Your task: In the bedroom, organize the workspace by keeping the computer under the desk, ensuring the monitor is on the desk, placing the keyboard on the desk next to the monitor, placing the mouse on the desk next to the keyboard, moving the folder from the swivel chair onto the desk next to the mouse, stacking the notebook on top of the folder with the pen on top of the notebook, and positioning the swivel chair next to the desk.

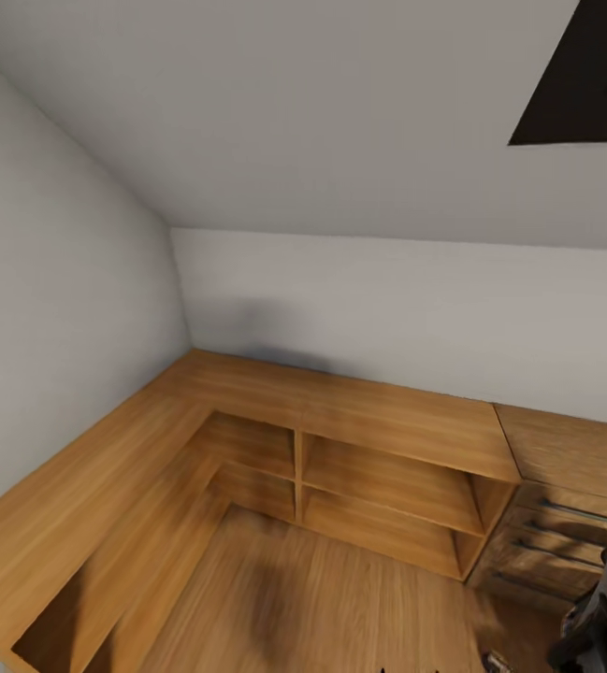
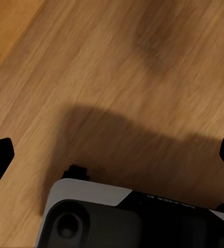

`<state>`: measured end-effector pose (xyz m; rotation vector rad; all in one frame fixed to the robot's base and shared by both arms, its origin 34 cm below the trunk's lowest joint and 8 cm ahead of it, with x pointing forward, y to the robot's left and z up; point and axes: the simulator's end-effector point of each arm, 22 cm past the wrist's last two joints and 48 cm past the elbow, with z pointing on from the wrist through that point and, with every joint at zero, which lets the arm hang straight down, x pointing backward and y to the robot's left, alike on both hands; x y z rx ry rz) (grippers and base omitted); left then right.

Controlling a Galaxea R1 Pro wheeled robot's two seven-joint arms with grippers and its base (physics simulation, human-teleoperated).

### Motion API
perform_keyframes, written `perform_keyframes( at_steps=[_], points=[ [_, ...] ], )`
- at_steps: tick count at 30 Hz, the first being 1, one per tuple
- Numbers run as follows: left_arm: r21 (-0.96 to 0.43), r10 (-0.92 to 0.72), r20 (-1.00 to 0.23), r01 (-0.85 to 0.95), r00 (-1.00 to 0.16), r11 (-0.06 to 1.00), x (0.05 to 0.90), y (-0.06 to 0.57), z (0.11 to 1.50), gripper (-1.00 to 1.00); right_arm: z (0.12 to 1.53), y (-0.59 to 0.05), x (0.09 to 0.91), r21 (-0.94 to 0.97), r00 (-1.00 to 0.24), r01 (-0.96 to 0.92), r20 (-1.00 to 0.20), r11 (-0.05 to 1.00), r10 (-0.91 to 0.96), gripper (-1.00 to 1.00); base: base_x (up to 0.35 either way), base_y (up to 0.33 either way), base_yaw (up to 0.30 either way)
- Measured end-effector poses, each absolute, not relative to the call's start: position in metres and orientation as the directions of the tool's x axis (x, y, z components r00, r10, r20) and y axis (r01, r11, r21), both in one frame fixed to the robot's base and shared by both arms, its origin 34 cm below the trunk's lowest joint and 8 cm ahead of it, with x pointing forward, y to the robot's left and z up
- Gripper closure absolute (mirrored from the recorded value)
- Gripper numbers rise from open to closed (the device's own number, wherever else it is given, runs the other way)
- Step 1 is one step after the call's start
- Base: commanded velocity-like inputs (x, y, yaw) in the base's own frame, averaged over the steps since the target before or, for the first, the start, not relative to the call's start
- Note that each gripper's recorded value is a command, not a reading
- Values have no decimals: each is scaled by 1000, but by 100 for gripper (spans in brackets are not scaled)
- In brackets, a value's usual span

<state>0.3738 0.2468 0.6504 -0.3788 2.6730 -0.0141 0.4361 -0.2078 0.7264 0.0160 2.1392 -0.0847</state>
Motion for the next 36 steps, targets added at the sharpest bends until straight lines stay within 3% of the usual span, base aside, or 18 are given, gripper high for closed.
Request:
perform_keyframes(
  at_steps=[27,36],
  points=[
    [-70,-269,-447,-266,-853,961,369,237,650,-100,727,-201,437,-37,-538,23,-843,999,-19,-100,137,2,-288],
    [-79,-269,-436,-262,-859,962,360,220,648,-100,726,-201,436,-38,-540,23,-841,999,-20,-100,203,178,-288]
  ],
)
